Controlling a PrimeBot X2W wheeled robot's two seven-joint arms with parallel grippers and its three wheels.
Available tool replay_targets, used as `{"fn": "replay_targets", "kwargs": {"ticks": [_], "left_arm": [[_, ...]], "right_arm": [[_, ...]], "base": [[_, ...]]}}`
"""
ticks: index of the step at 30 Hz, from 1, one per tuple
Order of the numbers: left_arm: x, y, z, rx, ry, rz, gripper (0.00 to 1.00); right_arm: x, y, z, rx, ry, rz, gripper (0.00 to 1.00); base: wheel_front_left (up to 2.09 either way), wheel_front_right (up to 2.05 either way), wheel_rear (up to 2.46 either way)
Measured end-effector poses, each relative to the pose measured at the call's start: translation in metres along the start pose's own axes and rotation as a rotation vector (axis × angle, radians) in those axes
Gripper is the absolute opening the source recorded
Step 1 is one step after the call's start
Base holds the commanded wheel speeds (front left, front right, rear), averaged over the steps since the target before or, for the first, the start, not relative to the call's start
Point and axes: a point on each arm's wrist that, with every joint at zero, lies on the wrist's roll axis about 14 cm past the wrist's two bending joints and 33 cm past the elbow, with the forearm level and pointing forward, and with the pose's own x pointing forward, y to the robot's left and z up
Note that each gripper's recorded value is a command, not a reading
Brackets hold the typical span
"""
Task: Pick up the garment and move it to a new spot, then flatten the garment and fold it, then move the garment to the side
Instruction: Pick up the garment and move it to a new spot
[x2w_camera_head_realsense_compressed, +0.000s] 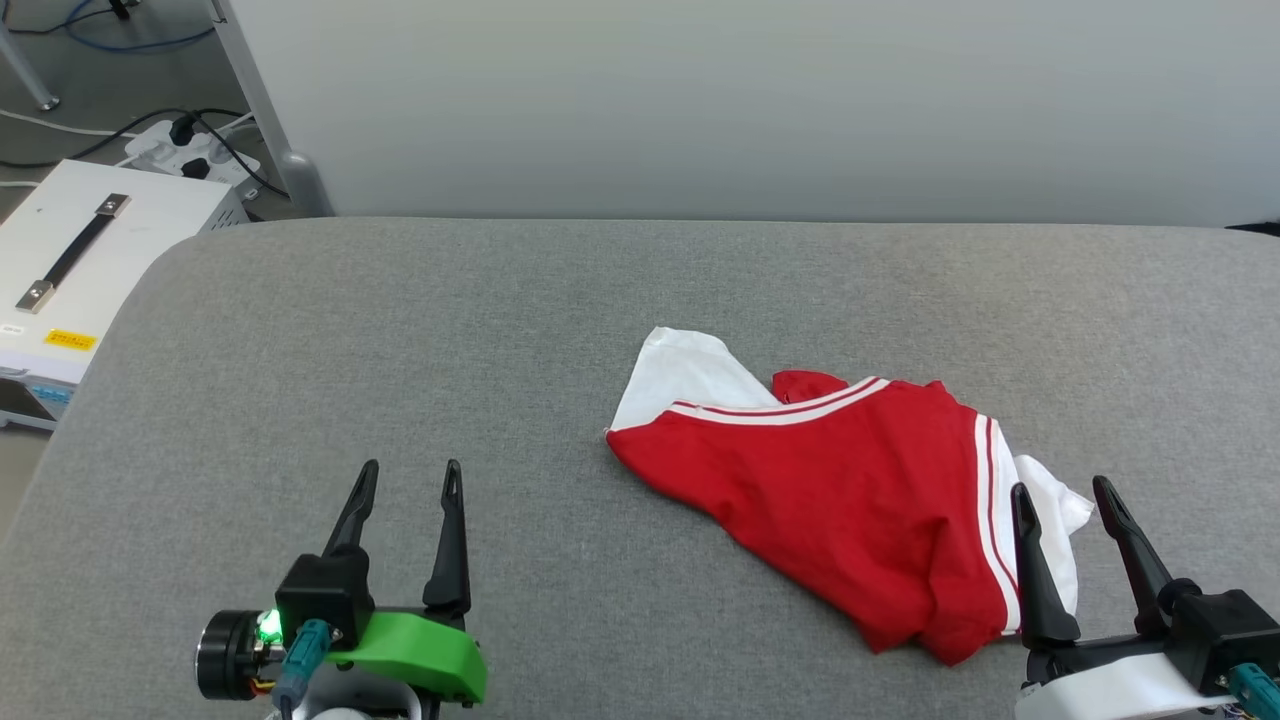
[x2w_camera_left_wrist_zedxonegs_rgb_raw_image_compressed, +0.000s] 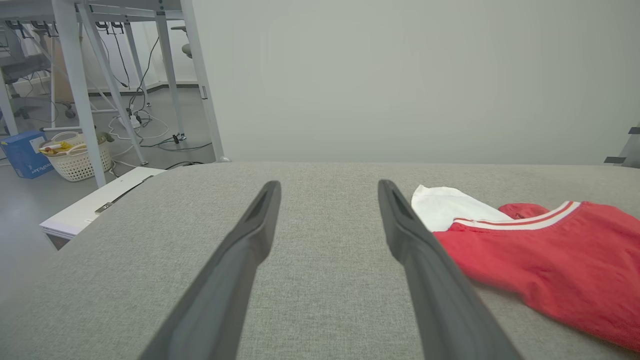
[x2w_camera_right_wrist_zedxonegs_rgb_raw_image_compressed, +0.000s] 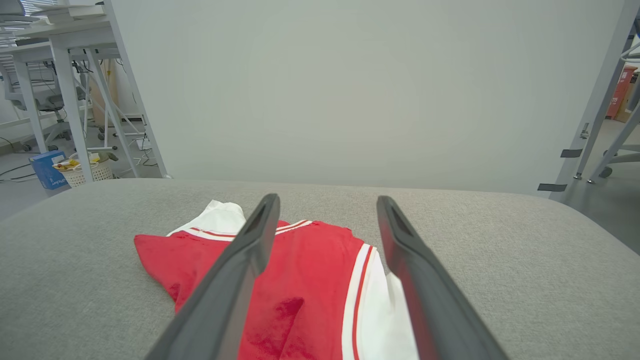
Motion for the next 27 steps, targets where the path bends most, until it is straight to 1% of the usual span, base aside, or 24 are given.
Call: {"fn": "replay_targets", "kwargs": {"ticks": [12, 27], "left_arm": [[-0.014, 0.003, -0.015, 0.010, 0.043, 0.005, 1.00], [-0.016, 0.004, -0.016, 0.017, 0.045, 0.007, 1.00]], "right_arm": [[-0.004, 0.002, -0.010, 0.011, 0.032, 0.002, 1.00], [-0.007, 0.002, -0.012, 0.015, 0.039, 0.002, 1.00]], "base": [[0.00, 0.00, 0.00], [0.00, 0.00, 0.00]]}}
